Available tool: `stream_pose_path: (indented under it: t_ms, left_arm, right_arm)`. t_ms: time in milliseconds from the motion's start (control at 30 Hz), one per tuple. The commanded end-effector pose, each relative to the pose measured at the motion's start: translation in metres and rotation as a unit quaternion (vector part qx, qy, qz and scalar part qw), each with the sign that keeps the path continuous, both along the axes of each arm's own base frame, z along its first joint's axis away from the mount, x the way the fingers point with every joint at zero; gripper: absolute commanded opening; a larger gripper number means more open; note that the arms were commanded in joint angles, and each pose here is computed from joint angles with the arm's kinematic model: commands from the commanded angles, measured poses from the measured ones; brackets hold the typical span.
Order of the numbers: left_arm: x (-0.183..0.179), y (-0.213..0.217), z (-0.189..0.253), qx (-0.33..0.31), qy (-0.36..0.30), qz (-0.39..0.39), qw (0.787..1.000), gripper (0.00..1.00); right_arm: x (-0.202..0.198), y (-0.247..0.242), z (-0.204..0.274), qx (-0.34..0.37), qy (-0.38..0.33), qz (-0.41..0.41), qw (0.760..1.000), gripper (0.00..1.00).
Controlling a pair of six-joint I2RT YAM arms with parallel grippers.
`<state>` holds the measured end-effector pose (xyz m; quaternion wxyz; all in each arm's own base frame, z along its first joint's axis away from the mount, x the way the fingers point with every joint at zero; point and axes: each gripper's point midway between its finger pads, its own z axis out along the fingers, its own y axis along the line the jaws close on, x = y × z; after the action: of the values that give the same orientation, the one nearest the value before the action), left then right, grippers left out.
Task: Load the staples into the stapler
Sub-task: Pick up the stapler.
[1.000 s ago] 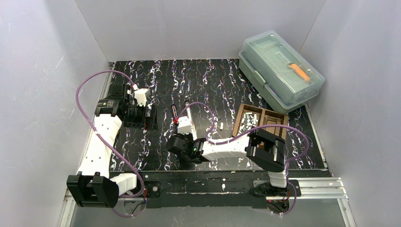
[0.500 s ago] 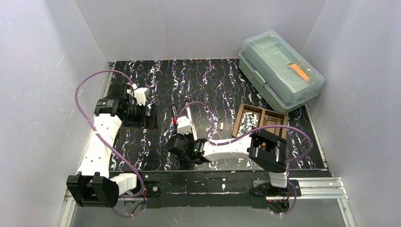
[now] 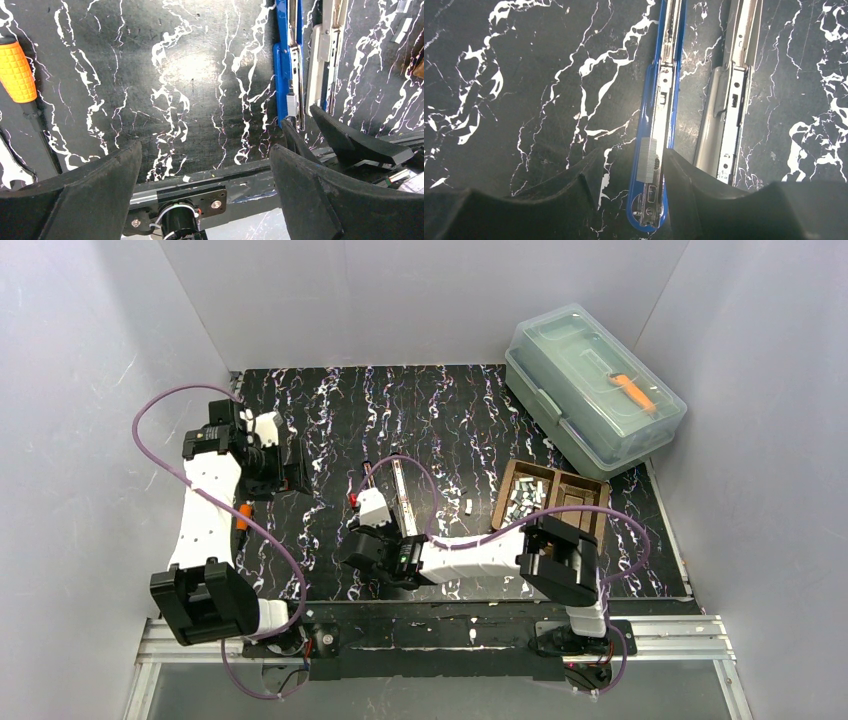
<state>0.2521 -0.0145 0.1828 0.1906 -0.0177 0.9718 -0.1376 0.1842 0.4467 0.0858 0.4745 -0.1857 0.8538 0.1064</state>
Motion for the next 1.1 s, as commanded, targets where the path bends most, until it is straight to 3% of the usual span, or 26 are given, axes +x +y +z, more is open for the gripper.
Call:
stream_pose_path:
  t_ms: [0,1067]
  left_arm:
    - [-0.002,0.005,0.009,-0.004,-0.005,0.007,1.000,0.99]
    - [-0.002,0.004,0.014,-0.014,-0.022,-0.004,1.000,0.99]
  right_arm:
    - [0.001,0.014,0.004,0.009,0.000,0.006,1.000,0.56]
    - [0.005,0.012,-0.032,-0.027,0.039,0.002,0.999,0.53]
